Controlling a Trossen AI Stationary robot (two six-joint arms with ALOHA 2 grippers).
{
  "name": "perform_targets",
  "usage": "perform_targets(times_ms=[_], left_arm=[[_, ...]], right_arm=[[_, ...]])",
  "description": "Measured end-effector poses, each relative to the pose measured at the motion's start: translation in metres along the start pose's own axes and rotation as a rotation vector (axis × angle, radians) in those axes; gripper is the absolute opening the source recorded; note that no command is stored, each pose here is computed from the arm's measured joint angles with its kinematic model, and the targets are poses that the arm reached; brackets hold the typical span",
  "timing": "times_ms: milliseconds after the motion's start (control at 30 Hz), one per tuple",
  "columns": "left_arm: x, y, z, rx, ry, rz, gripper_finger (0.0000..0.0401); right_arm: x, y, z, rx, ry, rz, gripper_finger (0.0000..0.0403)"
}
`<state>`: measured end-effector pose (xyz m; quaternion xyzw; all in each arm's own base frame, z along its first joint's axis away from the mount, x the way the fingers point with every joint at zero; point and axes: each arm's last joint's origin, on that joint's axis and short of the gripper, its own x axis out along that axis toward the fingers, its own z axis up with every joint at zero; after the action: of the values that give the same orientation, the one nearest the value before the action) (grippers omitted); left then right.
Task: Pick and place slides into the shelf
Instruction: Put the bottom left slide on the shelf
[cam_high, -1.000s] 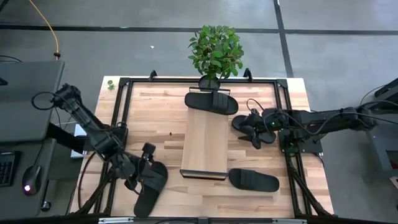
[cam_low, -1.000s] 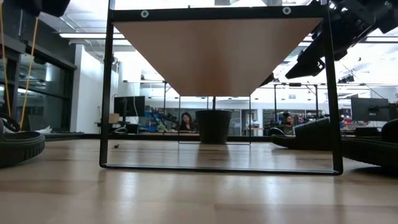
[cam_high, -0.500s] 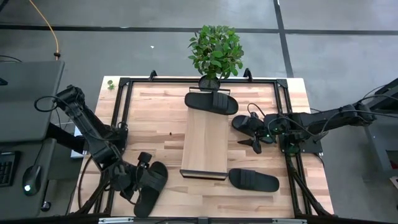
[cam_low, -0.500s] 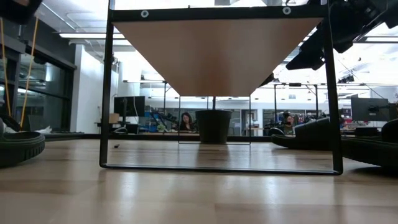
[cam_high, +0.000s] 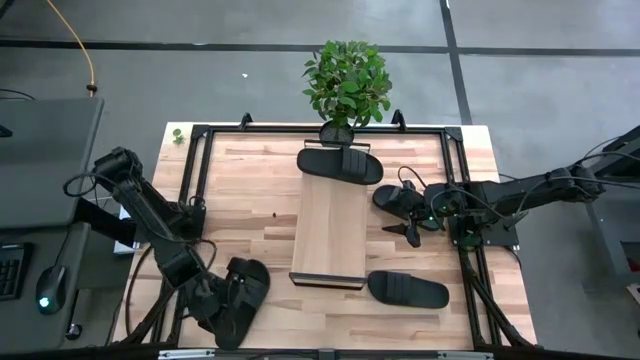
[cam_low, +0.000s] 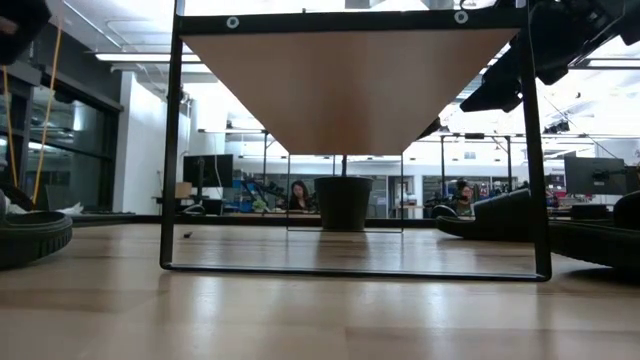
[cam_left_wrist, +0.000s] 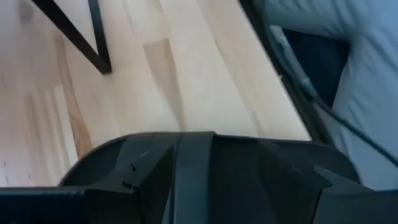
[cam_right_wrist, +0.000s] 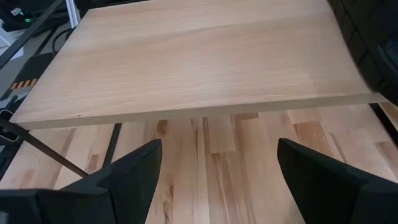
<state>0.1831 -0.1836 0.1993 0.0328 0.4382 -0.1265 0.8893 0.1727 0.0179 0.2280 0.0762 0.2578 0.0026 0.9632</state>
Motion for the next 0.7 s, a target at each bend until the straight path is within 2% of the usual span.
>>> perform_targets(times_ms=[300,700], left_arm=[[0.021,-0.003,-0.009,0.003,0.085,0.029,0.0211],[0.024,-0.005,-0.004,-0.044,0.057,0.075,0.0211]], right_arm=[[0.000,0.000,0.000,-0.028,-0.005,0.000,0.0310],[0.000,0.000,0.001,-0.049,-0.009,-0.008,0.0310]])
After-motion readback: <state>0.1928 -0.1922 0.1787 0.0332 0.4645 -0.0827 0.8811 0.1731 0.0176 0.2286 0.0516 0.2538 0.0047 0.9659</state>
